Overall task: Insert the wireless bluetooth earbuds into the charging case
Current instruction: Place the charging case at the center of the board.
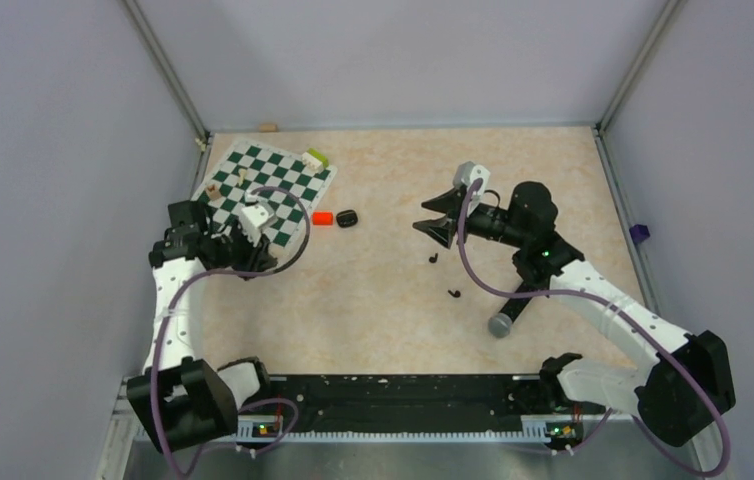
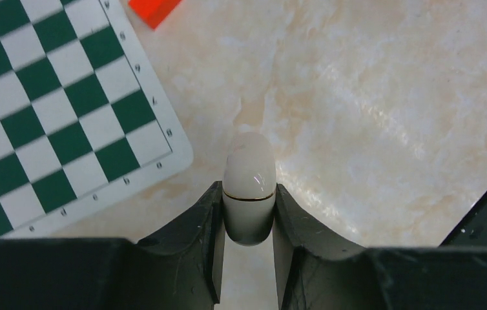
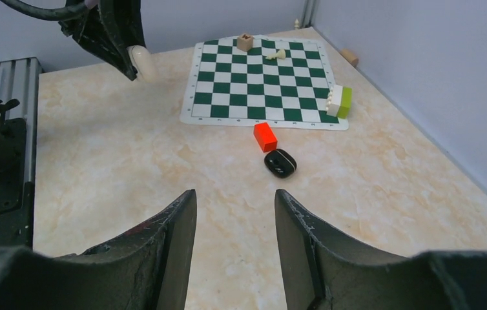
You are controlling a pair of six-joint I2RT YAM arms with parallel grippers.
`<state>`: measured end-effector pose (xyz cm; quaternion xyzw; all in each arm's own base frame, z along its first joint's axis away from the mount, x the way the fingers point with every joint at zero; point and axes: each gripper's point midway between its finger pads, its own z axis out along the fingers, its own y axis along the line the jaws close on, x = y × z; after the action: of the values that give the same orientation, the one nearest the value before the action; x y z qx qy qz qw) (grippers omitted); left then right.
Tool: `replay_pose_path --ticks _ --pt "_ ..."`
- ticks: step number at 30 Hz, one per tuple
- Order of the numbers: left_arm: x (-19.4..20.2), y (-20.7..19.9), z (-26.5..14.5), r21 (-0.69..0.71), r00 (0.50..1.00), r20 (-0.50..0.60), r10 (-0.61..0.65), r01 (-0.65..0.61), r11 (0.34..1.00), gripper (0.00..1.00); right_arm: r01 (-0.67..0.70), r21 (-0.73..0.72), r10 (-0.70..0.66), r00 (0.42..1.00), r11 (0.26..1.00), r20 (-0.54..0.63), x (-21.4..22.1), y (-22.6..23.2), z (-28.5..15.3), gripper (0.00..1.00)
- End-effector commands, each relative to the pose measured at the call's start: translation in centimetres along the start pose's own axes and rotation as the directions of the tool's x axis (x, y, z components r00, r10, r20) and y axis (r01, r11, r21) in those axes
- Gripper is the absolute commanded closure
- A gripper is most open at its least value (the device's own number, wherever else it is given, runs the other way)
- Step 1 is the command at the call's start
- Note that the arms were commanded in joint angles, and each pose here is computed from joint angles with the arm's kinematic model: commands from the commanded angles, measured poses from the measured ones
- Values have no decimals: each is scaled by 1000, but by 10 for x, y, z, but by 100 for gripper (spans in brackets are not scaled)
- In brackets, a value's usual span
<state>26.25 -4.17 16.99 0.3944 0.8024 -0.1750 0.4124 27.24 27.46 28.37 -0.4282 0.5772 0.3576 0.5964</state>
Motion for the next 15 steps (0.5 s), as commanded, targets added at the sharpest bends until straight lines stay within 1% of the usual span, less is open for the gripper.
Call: replay_pose_path --ticks 1,4,7,8,10,13,15 --pt "43 -13 -12 31 986 -125 -110 115 993 100 -25 -17 26 999 1000 28 -2 4 2 52" --pt "70 -21 -17 88 967 -238 -92 116 989 100 -37 -23 38 999 999 29 -1 5 2 52" --pt "91 -35 -19 209 943 -326 -66 140 968 100 -33 -21 34 999 999 31 -3 5 1 52" --pt "95 -36 -18 243 936 -345 -74 165 956 100 -28 -21 29 999 999 33 -4 6 1 52" --pt "99 -36 -12 291 922 -369 -118 236 927 100 -23 -16 24 999 1000 35 -4 5 0 52" --pt "100 -33 2 387 897 -390 -210 366 846 100 -18 -18 18 999 1000 37 -4 5 -1 51" --pt "97 -25 17 406 872 -398 -284 445 798 100 -16 -16 17 999 1000 35 -3 5 -1 51"
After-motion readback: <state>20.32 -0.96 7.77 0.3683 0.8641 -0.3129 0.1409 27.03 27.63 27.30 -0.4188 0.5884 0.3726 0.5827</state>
